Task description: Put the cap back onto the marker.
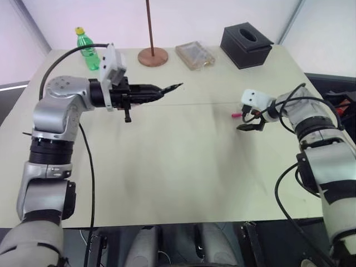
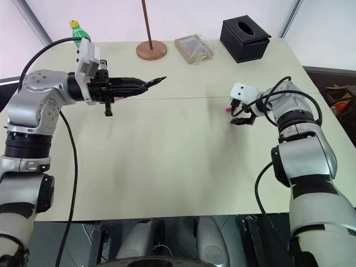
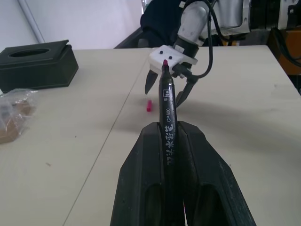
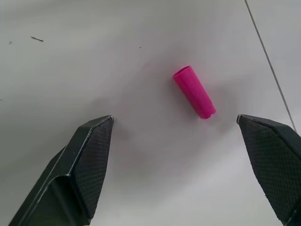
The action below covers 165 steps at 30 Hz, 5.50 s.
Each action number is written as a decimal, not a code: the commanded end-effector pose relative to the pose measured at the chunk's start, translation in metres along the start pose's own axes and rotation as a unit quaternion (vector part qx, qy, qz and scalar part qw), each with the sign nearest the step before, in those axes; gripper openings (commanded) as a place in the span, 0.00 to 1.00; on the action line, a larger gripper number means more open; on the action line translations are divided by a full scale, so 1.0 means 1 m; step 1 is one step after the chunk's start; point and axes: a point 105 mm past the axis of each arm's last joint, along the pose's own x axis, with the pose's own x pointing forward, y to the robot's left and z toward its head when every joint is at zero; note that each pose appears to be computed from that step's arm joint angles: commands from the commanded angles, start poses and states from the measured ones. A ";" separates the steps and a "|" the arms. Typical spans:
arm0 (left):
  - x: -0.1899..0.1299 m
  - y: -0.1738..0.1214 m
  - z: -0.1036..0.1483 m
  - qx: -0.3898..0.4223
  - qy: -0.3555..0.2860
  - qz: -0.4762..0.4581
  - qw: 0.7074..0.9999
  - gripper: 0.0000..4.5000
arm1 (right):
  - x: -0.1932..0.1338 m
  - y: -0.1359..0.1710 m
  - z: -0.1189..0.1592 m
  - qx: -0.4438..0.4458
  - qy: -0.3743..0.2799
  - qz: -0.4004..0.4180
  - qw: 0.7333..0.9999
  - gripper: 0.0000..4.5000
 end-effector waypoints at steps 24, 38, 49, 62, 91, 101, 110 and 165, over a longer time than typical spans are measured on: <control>-0.013 -0.012 0.011 -0.002 -0.031 0.058 0.998 0.00 | -0.018 -0.026 0.031 0.086 -0.048 -0.044 0.994 0.99; -0.014 -0.014 0.007 -0.007 -0.038 0.080 0.996 0.00 | -0.012 -0.026 0.023 0.124 -0.036 -0.063 0.990 0.57; -0.012 -0.010 0.007 -0.003 -0.041 0.090 0.995 0.00 | -0.014 -0.031 0.023 0.152 -0.048 -0.085 0.984 0.24; -0.011 -0.011 0.005 -0.001 -0.044 0.098 0.994 0.00 | -0.008 -0.018 0.024 0.143 -0.043 -0.037 0.988 0.99; -0.027 -0.016 0.006 -0.030 -0.041 0.117 0.992 0.00 | 0.019 0.005 0.017 0.191 -0.079 -0.020 0.978 0.99; -0.027 -0.019 0.006 -0.031 -0.036 0.120 0.992 0.00 | 0.018 -0.005 0.030 0.268 -0.133 -0.052 0.953 0.99; -0.026 -0.020 0.006 -0.035 -0.037 0.123 0.991 0.00 | 0.024 0.012 0.007 0.238 -0.073 -0.015 0.968 0.99; -0.012 -0.013 -0.004 -0.041 -0.055 0.122 0.990 0.00 | 0.029 0.012 0.016 0.284 -0.130 -0.020 0.950 0.01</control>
